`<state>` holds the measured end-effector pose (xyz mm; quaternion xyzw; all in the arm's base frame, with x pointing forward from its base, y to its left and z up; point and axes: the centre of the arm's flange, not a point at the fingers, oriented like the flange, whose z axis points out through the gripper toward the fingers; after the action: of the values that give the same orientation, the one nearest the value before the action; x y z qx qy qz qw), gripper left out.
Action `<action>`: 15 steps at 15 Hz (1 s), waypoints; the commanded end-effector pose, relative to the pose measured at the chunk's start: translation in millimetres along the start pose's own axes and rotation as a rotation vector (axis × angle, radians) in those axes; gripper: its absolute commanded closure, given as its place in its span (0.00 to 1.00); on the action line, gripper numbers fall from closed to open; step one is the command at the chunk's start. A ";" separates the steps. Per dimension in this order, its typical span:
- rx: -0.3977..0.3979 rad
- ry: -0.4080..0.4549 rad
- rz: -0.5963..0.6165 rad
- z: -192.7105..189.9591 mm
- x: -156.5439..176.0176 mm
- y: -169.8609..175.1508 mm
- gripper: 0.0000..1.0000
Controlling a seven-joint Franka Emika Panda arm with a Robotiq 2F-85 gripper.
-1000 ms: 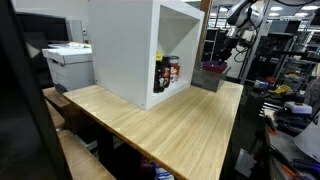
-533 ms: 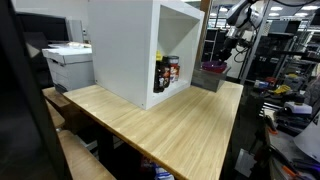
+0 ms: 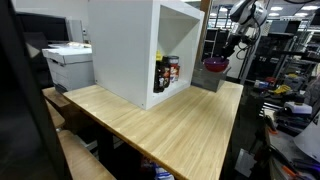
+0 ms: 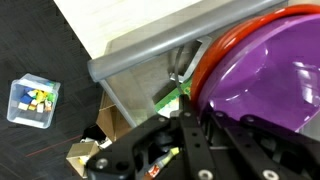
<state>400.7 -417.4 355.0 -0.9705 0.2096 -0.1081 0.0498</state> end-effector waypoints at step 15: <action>-0.069 0.060 -0.021 -73.1 -4.7 16.8 0.97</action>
<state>380.7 -439.9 403.3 -0.9681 0.2116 -0.1334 0.0134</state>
